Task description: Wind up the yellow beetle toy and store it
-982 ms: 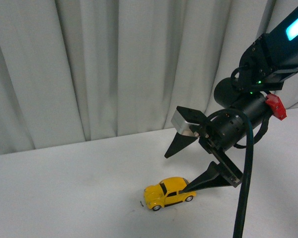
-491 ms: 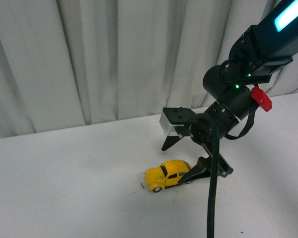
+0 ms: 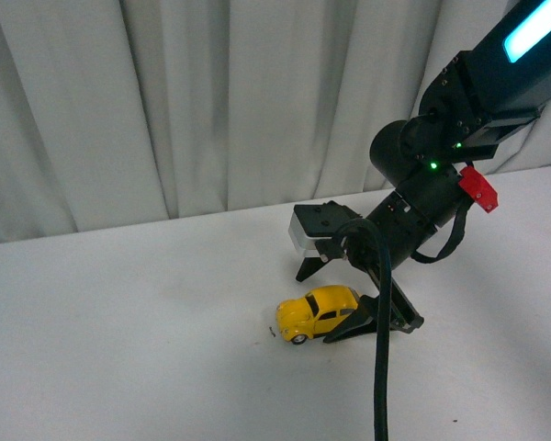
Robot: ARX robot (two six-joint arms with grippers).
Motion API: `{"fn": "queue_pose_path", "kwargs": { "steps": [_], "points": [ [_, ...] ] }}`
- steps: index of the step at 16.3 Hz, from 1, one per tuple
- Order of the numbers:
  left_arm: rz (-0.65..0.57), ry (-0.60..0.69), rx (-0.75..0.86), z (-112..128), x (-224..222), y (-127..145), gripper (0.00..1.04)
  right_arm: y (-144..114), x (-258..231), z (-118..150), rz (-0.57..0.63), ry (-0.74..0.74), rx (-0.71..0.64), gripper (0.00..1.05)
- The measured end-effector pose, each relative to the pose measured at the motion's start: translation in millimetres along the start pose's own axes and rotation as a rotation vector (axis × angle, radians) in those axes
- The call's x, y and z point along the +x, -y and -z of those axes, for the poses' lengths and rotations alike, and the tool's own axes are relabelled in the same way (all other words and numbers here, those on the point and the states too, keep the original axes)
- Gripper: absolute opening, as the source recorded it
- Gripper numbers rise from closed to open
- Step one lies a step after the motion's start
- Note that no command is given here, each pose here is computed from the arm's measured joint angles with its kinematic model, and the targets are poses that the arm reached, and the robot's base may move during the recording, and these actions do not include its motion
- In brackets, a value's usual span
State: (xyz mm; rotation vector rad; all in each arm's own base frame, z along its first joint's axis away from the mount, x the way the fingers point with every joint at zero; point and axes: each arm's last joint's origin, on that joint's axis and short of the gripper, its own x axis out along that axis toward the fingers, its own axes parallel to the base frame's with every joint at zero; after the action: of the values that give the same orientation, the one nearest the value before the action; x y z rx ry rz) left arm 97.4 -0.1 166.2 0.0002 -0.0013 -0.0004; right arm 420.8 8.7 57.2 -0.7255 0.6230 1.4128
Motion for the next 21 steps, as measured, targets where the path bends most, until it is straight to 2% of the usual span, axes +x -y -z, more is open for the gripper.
{"fn": "queue_pose_path", "kwargs": {
  "steps": [1, 5, 6, 7, 11, 16, 21],
  "points": [
    [0.000, 0.000, 0.000, 0.0, 0.0, 0.0, 0.98, -2.7, 2.8, 0.1, -0.009, -0.002, 0.014, 0.96],
    [0.000, 0.000, 0.000, 0.0, 0.0, 0.0, 0.98, -7.4, 4.3, 0.9, -0.020, -0.008, 0.035, 0.55],
    [0.000, 0.000, 0.000, 0.0, 0.0, 0.0, 0.98, -7.3, 3.6, 0.4, -0.019, -0.011, 0.034, 0.46],
    [0.000, 0.000, 0.000, 0.0, 0.0, 0.0, 0.98, -7.2, 3.4, 0.0, -0.019, -0.011, 0.033, 0.43],
    [0.000, 0.000, 0.000, 0.0, 0.0, 0.0, 0.98, -3.8, 7.3, -7.4, -0.011, -0.006, 0.013, 0.42],
    [0.000, 0.000, 0.000, 0.0, 0.0, 0.0, 0.98, 2.0, 22.9, -28.8, 0.001, 0.042, -0.006, 0.42],
    [0.001, 0.000, 0.000, 0.0, 0.0, 0.0, 0.98, 2.6, 30.2, -21.3, 0.002, 0.065, 0.060, 0.42]
  ]
}}
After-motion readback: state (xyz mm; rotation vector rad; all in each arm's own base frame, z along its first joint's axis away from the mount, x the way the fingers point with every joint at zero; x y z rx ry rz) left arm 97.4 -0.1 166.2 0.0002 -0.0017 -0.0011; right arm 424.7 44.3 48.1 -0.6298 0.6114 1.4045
